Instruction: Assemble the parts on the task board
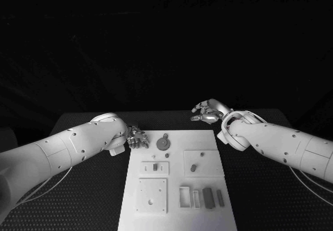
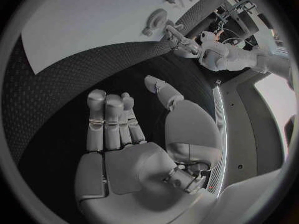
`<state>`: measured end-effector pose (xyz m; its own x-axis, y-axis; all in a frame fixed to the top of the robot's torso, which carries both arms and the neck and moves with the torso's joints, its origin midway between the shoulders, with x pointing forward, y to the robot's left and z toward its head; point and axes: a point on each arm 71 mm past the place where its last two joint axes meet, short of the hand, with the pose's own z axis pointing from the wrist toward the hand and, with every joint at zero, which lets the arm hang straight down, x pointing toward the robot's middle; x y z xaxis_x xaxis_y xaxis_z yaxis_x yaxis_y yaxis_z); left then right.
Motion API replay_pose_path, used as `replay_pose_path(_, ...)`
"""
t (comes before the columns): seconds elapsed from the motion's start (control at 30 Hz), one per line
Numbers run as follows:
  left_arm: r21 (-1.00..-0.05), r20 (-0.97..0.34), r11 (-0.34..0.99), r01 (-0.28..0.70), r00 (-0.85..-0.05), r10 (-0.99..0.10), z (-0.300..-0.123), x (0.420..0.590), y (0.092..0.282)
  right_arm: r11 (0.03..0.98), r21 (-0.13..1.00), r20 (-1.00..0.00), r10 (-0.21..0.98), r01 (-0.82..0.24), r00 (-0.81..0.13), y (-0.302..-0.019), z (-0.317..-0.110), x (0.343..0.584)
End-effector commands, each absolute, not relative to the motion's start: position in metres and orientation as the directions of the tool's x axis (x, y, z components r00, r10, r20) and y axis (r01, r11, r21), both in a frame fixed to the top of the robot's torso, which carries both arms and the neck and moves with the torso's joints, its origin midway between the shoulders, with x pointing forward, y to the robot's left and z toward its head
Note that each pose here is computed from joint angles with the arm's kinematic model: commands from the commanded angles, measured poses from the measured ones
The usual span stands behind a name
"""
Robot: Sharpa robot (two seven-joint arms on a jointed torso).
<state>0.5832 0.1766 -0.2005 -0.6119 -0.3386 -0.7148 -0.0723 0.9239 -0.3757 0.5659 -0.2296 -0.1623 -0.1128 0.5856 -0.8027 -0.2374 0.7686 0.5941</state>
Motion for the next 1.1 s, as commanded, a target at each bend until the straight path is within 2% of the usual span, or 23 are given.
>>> replay_pose_path(0.03, -0.374, -0.688, 0.924, -0.078, -0.645, -0.333, -0.2073, 0.5798, 0.1748, 0.767, 0.593, -0.804, 0.582, -0.246, -0.123, -0.2287, -0.1626, 0.5656)
replay_pose_path(1.1, -0.374, -0.659, 0.922, -0.097, -0.672, -0.338, -0.2094, 0.5784, 0.1753, 0.767, 0.593, -0.804, 0.582, -0.245, -0.123, -0.23, -0.1626, 0.5655)
